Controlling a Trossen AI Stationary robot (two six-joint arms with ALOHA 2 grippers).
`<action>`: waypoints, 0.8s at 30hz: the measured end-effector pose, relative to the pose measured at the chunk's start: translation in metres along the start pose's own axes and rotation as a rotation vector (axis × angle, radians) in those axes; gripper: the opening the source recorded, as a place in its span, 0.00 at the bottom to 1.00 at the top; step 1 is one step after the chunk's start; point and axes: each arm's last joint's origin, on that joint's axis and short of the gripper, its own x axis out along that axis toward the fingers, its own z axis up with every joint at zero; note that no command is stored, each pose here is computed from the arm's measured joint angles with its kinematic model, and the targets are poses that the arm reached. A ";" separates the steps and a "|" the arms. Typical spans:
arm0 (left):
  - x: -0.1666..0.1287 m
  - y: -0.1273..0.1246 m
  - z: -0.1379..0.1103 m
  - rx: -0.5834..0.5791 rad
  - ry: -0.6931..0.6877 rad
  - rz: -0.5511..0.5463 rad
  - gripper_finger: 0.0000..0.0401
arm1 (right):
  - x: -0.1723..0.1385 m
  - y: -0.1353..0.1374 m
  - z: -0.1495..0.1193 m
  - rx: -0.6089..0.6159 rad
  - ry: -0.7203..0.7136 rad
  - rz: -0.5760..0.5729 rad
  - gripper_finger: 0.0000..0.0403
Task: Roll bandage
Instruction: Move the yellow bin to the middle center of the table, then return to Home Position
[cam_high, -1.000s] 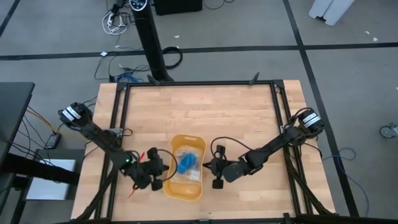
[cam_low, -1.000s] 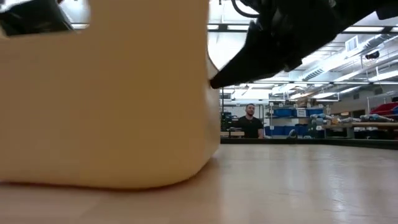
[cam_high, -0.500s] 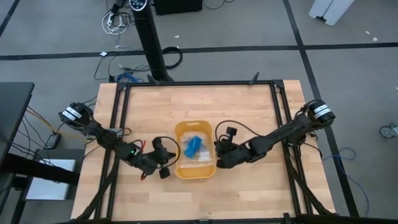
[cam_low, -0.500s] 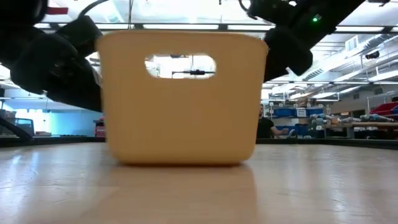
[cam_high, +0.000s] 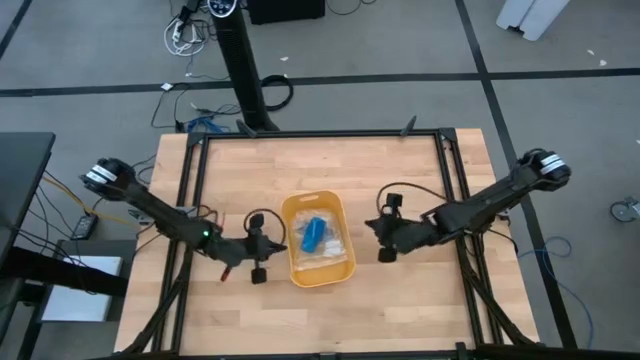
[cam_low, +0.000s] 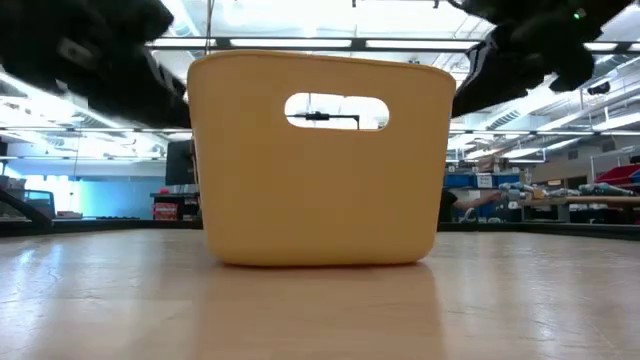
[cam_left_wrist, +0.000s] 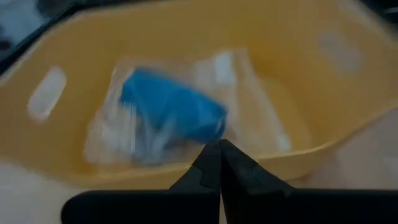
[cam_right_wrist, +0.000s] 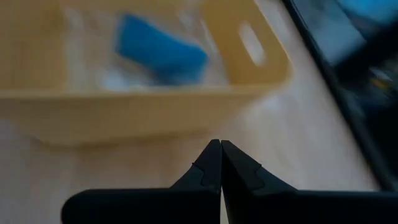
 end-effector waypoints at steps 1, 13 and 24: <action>-0.004 0.002 0.005 0.013 -0.020 -0.026 0.00 | 0.000 -0.002 -0.004 0.007 -0.055 0.048 0.00; -0.060 0.058 0.030 0.082 -0.296 -0.243 0.00 | -0.005 -0.059 -0.045 0.072 -0.486 0.303 0.00; -0.124 0.088 -0.001 -0.008 -0.362 -0.199 0.00 | -0.037 -0.068 -0.098 0.169 -0.676 0.251 0.00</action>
